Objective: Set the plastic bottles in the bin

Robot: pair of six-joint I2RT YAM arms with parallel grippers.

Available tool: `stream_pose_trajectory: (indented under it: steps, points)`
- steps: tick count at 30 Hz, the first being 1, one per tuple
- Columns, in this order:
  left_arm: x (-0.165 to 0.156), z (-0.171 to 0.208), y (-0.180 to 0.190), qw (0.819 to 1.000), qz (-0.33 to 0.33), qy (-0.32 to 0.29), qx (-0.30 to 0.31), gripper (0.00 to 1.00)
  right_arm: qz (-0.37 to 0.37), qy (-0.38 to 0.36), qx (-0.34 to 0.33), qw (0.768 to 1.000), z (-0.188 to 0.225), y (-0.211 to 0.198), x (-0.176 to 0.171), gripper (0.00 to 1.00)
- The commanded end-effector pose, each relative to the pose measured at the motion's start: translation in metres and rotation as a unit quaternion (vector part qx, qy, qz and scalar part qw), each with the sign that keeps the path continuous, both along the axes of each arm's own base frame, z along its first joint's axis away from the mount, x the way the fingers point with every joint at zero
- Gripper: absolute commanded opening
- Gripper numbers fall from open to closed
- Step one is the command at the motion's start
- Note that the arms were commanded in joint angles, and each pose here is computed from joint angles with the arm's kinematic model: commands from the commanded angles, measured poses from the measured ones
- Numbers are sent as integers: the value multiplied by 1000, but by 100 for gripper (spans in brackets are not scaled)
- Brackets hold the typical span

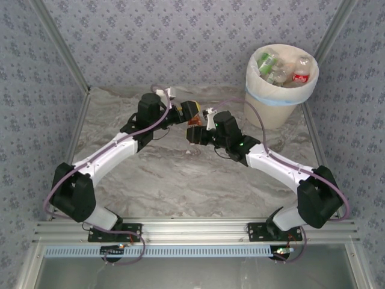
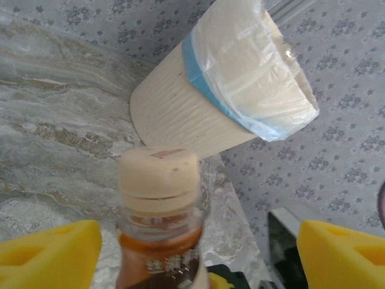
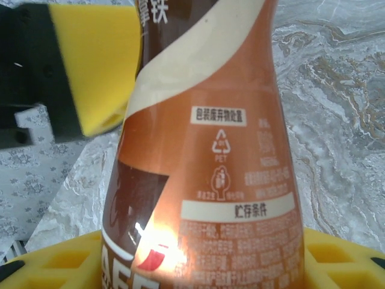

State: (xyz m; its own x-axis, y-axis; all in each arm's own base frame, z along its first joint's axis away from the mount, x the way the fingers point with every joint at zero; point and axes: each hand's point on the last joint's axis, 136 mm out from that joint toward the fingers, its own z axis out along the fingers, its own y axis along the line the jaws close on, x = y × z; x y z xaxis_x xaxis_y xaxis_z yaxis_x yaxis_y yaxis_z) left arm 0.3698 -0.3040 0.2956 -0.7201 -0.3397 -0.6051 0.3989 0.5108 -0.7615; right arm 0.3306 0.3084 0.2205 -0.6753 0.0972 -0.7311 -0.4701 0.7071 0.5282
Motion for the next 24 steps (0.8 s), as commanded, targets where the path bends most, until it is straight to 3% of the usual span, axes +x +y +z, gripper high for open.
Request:
stream_pose_trajectory:
  steps: [1, 4, 8, 12, 19, 24]
  points:
    - [-8, 26, 7, 1000, -12, -23, -16, 91, -11, -8, -11, 1000, 7, -3, 6, 55]
    - [-9, 29, 10, 999, -15, -28, -23, 98, -15, -9, -13, 1000, 6, -4, 8, 55]
    - [-9, 38, 26, 998, 9, -43, -39, 100, -21, -15, -33, 999, 4, -9, 10, 55]
    - [-8, 35, 61, 993, 94, -64, -7, 99, -26, -32, -68, 997, 7, -17, 15, 56]
    - [-10, 6, 147, 959, 272, -30, 77, 100, -36, -73, -105, 991, 33, -36, 34, 56]
    - [-25, -14, 189, 935, 334, -6, 117, 99, -69, -126, -126, 982, 76, -64, 61, 56]
